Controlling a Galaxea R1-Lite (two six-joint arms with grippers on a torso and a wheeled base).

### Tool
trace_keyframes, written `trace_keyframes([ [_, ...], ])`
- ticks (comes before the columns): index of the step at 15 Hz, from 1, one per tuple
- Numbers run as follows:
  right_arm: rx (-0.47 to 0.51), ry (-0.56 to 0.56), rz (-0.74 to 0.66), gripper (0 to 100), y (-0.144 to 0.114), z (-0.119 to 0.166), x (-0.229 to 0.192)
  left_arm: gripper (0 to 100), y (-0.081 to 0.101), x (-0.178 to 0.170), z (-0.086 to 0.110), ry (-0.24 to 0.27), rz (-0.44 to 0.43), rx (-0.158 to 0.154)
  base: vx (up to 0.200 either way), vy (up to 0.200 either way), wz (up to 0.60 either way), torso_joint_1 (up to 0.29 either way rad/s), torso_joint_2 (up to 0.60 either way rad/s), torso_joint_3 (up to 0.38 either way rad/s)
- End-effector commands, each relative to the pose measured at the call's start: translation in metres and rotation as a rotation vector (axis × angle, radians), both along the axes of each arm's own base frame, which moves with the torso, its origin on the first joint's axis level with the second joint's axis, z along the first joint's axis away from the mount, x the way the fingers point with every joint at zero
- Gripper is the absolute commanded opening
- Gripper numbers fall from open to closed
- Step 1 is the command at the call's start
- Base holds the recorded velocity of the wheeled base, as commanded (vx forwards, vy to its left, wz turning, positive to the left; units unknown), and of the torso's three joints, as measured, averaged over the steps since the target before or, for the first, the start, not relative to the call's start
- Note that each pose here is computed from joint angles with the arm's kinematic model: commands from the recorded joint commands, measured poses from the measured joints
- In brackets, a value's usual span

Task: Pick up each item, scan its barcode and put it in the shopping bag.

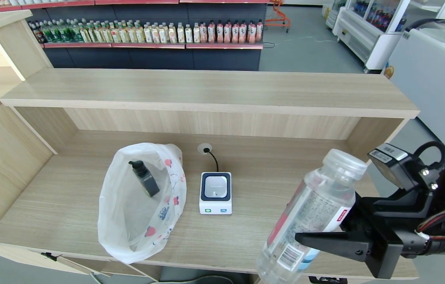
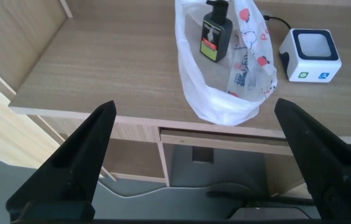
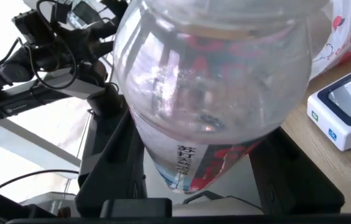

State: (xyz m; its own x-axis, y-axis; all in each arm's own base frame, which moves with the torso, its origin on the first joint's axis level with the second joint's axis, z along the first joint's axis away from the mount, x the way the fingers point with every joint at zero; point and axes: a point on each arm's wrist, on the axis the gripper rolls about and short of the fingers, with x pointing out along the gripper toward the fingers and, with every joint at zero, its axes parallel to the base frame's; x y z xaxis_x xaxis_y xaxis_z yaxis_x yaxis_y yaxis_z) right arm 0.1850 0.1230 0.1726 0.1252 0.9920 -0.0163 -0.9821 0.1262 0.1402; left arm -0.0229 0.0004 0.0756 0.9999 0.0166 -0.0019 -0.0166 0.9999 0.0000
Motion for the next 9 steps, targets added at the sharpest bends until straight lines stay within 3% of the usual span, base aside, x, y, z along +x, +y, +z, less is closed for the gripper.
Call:
trace_keyframes([
  [1, -0.005, 0.015, 0.006, 0, 0.002, -0.002, 0.001, 100, 0.000, 0.000, 0.000, 0.000, 0.000, 0.000, 0.000, 0.000, 0.00, 0.000, 0.00, 0.000],
  [5, 0.016, 0.116, 0.024, 0, 0.006, 0.001, -0.001, 100, 0.000, 0.000, 0.000, 0.000, 0.000, 0.000, 0.000, 0.000, 0.00, 0.000, 0.00, 0.000],
  [9, -0.013, 0.176, 0.020, 0, 0.007, -0.012, 0.002, 100, 0.000, 0.000, 0.000, 0.000, 0.000, 0.000, 0.000, 0.000, 0.00, 0.000, 0.00, 0.000],
])
